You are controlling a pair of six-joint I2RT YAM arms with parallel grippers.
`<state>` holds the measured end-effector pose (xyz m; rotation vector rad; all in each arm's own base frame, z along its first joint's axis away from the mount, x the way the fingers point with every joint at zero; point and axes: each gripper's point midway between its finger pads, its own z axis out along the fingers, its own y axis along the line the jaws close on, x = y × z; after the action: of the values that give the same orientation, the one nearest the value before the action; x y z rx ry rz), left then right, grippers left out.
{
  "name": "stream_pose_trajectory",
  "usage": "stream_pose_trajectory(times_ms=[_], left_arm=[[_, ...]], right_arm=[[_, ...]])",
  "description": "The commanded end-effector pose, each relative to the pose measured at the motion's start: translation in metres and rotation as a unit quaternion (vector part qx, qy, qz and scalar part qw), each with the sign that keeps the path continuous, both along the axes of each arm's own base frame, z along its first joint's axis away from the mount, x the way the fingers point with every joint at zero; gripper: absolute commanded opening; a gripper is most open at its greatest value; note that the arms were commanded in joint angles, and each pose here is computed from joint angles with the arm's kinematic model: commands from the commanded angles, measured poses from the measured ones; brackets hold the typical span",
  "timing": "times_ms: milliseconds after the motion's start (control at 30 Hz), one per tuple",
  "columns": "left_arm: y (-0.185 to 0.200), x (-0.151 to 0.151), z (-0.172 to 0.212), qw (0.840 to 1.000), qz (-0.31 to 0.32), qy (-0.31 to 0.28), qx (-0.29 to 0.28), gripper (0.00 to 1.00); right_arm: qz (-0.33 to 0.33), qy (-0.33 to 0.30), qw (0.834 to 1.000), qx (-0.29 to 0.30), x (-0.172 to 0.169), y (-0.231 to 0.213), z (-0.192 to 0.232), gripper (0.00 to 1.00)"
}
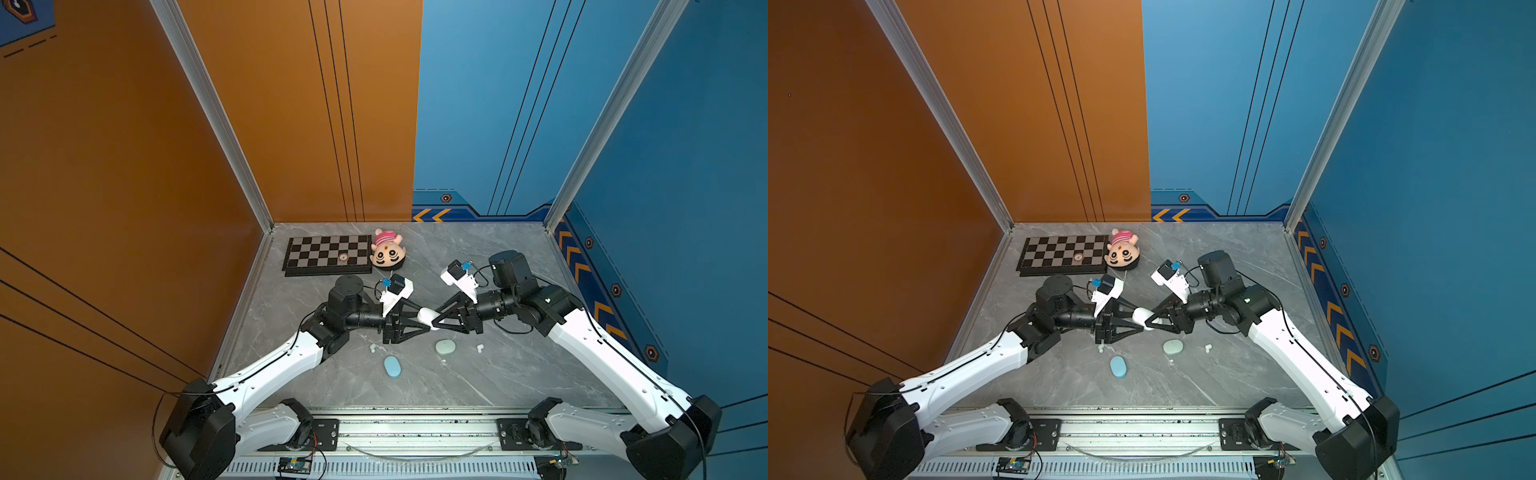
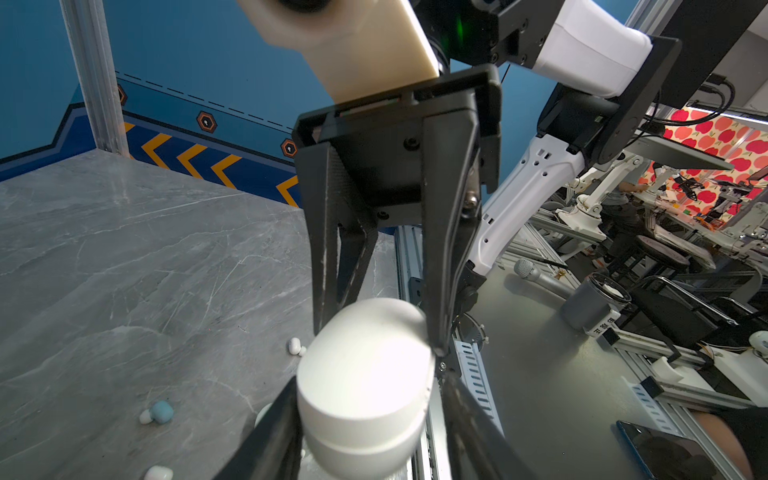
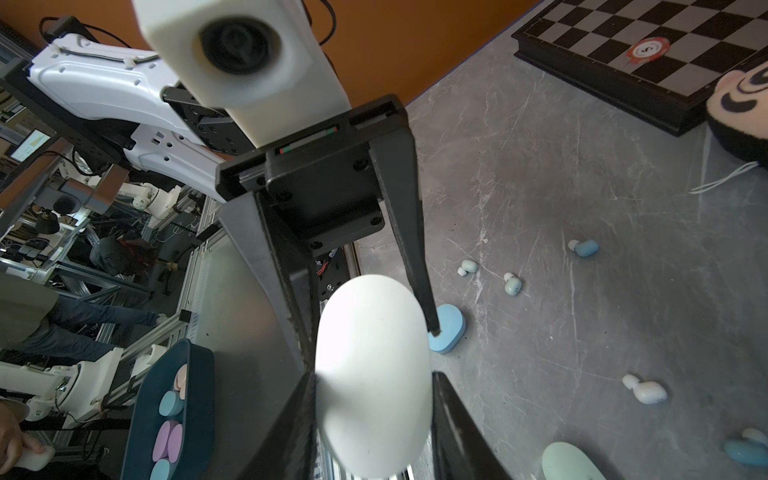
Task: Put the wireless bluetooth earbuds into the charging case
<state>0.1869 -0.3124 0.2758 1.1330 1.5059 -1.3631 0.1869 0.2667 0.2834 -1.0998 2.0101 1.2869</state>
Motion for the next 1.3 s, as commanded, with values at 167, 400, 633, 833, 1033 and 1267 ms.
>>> stream_pose_trajectory(times_ms=[167,400,633,833,1033,1267], left_arm=[[-0.005,-0.007,0.006,1.0,-0.024,-0.004,-0.007,0.44],[-0.005,-0.006,0.005,1.0,-0.02,-0.003,-0.004,0.29],[-0.004,-0.002,0.006,1.0,-0.008,-0.005,-0.004,0.14],[-0.002,0.012,0.005,1.0,0.029,0.0,0.0,0.0],[0.0,0.018,0.007,0.999,0.047,0.0,0.0,0.0],[0.002,0.019,0.007,0.999,0.052,0.001,-0.001,0.0]], right_arm=[[0.011,-0.023,1.0,0.003,-0.007,0.003,0.014,0.27],[0.009,-0.028,1.0,0.001,-0.005,0.004,0.015,0.27],[0.001,-0.031,0.999,-0.009,-0.003,0.004,0.011,0.29],[-0.009,-0.04,0.999,-0.019,0.002,0.003,0.008,0.4],[-0.019,-0.049,0.998,-0.023,0.007,0.003,0.006,0.53],[-0.036,-0.062,0.997,-0.029,0.011,-0.002,0.004,0.64]])
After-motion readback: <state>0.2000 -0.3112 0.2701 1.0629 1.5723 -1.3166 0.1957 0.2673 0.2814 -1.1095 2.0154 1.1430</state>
